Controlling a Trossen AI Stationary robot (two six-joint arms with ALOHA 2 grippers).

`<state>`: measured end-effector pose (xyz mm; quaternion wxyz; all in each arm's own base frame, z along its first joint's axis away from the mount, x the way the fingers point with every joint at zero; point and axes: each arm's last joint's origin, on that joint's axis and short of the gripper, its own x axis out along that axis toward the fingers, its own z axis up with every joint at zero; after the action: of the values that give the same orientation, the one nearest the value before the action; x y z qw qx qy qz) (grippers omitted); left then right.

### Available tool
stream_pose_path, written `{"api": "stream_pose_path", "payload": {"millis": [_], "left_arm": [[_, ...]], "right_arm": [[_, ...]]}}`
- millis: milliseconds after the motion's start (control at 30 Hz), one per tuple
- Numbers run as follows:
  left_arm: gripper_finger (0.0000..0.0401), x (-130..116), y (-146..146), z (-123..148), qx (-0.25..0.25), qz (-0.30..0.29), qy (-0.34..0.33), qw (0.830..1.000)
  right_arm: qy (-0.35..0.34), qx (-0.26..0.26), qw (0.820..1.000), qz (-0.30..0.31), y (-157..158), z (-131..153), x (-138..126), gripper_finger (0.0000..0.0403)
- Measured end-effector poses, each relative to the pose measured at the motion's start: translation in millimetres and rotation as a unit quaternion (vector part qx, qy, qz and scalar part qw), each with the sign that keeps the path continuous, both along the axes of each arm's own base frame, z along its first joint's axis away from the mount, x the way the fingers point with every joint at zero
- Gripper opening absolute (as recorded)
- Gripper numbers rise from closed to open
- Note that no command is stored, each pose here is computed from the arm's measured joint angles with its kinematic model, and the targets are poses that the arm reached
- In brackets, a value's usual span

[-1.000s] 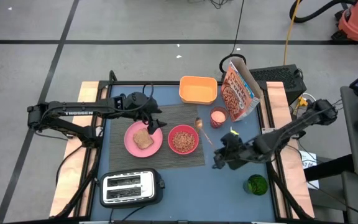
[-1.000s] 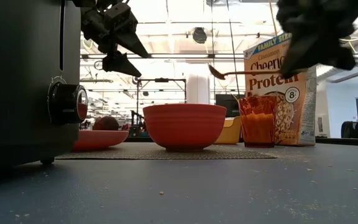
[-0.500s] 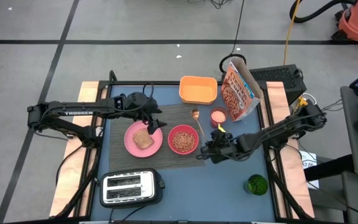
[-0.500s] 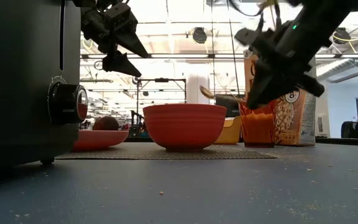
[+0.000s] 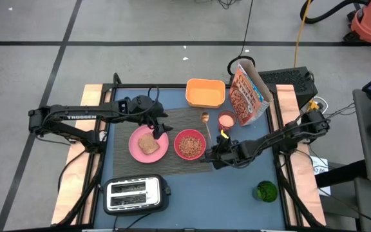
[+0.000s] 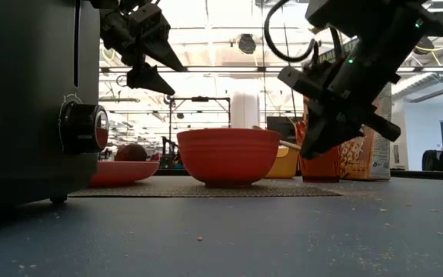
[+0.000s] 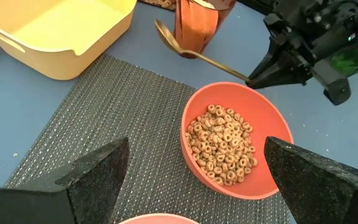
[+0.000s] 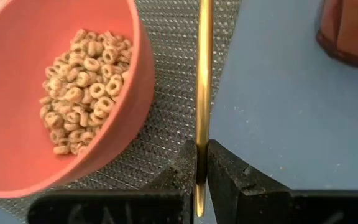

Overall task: Arrange a breakfast setting
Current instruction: Put the gold spoon on the gray table mat to the right of the dark pink bowl

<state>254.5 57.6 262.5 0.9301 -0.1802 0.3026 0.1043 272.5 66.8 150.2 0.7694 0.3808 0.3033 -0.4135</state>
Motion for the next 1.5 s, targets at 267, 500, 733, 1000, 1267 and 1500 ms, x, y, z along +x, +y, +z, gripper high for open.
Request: {"api": "stream_pose_path", "payload": {"millis": [267,500,733,1000,1267,1500], "left_arm": [[0.0379,0.0,0.0,0.0,0.001,-0.001,0.0,1.0],[0.0379,0.0,-0.1,0.0,0.002,-0.002,0.0,1.0],[0.0379,0.0,0.0,0.0,0.001,-0.001,0.0,1.0],[0.0379,0.0,0.0,0.0,0.002,-0.001,0.0,1.0],[0.0379,0.0,0.0,0.0,0.002,-0.001,0.0,1.0],[0.0379,0.0,0.0,0.0,0.002,-0.002,0.0,1.0]], "right_arm": [[0.0,0.022,1.0,-0.012,4.8,-13.4,4.9,0.0018],[0.016,0.05,0.999,-0.011,0.9,-22.3,8.5,0.0018],[0.031,0.063,0.997,-0.019,-4.0,-31.5,11.6,0.0018],[0.033,0.071,0.997,-0.021,-7.5,-31.7,12.5,0.0036],[0.029,0.068,0.997,-0.02,-7.6,-31.8,13.3,0.0042],[0.024,0.068,0.997,-0.02,-7.6,-31.6,14.3,0.0056]]}}
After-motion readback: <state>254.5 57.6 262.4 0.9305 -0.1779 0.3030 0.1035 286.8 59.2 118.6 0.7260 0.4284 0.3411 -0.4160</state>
